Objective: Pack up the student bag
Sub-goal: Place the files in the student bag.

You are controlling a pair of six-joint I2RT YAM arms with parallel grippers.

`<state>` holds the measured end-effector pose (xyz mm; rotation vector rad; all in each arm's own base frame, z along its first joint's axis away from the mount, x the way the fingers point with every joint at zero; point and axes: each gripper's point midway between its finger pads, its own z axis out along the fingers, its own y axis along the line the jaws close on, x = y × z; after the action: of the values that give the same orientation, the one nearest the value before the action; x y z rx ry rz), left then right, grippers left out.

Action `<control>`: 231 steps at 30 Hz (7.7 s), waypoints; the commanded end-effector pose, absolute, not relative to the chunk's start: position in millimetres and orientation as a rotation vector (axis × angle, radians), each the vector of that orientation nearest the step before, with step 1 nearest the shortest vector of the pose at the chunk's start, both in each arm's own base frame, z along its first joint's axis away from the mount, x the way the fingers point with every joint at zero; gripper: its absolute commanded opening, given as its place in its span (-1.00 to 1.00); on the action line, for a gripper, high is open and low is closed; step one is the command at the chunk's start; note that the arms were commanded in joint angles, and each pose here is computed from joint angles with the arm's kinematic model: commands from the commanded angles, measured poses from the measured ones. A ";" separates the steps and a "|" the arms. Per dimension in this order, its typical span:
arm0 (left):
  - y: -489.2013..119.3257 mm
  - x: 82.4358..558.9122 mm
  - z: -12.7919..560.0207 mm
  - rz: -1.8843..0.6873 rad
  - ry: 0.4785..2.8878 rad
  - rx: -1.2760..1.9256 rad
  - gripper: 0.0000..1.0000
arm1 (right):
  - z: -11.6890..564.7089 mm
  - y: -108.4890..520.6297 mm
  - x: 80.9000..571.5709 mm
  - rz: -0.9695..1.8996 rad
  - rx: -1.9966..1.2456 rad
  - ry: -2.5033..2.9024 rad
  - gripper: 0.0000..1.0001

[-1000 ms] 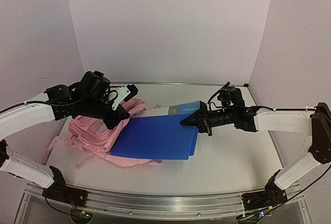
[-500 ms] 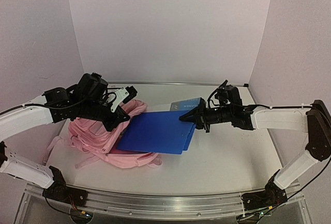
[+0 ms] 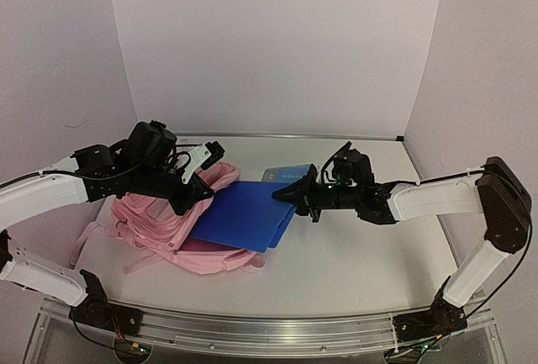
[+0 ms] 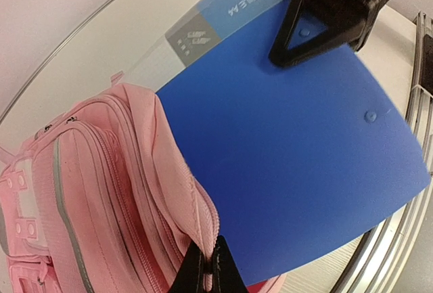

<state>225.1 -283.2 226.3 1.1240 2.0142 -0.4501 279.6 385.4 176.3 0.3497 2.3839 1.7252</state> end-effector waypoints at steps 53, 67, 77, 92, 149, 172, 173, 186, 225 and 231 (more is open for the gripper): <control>-297.4 255.9 308.6 -0.617 1.800 0.881 -1.00 | 183.8 467.0 299.1 2.138 0.568 1.894 -1.00; -342.5 240.6 339.0 -0.867 1.769 1.034 -1.00 | 149.3 512.8 297.8 1.884 0.448 2.122 -1.00; -355.3 234.7 351.1 -0.958 1.717 1.068 -1.00 | 86.8 518.0 290.7 1.712 0.595 2.220 -1.00; -368.2 215.6 360.2 -1.126 1.683 1.132 -1.00 | 73.0 558.6 292.1 1.702 0.543 2.237 -1.00; -321.4 242.8 306.9 -1.054 1.919 0.967 -1.00 | 107.5 429.9 300.0 0.820 0.082 2.343 0.67; -323.2 230.6 296.3 -1.098 1.889 1.039 -1.00 | 85.3 455.1 368.0 1.076 -0.123 2.364 0.00; -323.6 230.7 295.2 -1.098 1.891 1.041 -1.00 | 88.4 460.5 366.9 1.121 -0.132 2.350 -0.16; -336.5 240.2 274.1 -1.126 1.942 1.079 -1.00 | 106.0 553.7 297.1 1.507 -0.262 2.267 -1.00; -284.0 244.1 259.9 -0.988 2.198 0.612 -1.00 | 83.3 528.8 258.6 1.047 -0.243 2.381 0.16; -279.6 251.1 231.9 -0.951 2.288 0.511 -1.00 | 110.3 476.8 272.0 0.947 -0.126 2.329 0.51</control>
<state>231.7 -266.9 204.3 0.6001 2.4260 -0.8915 246.3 518.3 81.2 -0.2434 2.3976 1.0687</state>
